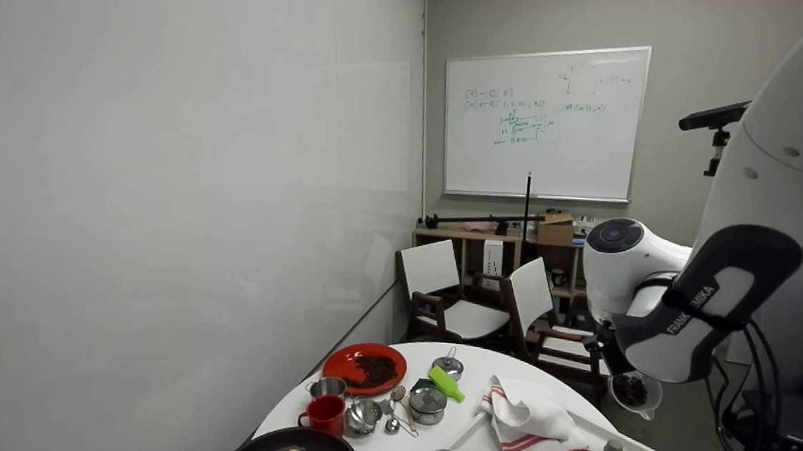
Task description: Pour the contents in the clear jug into the red bowl
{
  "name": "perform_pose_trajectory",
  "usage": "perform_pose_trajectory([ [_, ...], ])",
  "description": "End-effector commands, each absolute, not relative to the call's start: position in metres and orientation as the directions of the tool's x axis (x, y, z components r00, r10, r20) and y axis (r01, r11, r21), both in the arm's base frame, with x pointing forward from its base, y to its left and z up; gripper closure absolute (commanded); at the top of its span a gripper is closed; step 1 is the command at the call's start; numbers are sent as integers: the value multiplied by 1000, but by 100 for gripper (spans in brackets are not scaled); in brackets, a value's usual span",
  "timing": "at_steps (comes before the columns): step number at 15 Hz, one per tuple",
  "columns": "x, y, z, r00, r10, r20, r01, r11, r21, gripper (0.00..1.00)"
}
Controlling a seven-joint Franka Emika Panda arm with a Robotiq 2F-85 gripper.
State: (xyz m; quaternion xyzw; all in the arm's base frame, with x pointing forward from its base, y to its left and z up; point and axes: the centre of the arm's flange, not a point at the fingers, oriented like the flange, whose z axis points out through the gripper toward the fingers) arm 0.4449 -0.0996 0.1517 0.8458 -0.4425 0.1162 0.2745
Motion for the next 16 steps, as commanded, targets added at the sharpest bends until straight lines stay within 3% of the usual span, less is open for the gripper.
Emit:
perform_pose_trajectory([
  [1,445,-103,153,594,-722,355,-802,-498,330,92],
  [6,444,-106,148,585,-752,306,-806,-495,324,92],
  [14,441,-106,143,562,-739,371,-820,-440,365,92],
  [15,441,-104,142,562,-738,373,-820,-439,368,73],
  [16,441,-104,141,564,-738,371,-819,-440,368,73],
])
